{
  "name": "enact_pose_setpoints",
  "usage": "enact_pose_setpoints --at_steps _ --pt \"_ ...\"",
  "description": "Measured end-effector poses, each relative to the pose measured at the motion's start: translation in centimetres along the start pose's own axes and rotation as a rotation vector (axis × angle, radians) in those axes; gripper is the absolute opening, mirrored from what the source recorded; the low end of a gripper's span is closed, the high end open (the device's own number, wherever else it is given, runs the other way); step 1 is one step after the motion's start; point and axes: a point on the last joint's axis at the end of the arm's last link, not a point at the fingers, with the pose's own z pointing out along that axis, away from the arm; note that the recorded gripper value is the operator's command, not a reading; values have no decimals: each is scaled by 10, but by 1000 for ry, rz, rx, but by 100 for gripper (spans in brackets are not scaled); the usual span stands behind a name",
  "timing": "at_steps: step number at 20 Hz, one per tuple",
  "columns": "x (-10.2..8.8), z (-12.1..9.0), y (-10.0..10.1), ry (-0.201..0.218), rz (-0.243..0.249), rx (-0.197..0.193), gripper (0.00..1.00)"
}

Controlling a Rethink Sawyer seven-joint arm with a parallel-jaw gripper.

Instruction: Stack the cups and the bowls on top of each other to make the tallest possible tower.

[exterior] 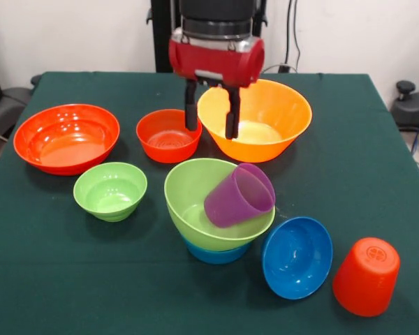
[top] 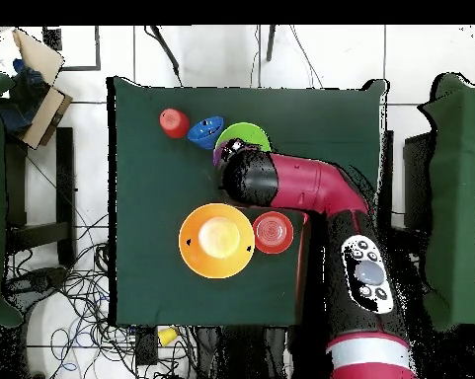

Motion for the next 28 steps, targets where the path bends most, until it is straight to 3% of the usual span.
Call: enact_pose_setpoints --at_steps 5,12,20,28 --pt "11 20 -6 14 -39 10 100" --pt "9 24 -10 30 -48 10 100" --pt "-6 13 -5 72 -46 9 100" --pt "-31 9 -4 64 -61 -10 100"
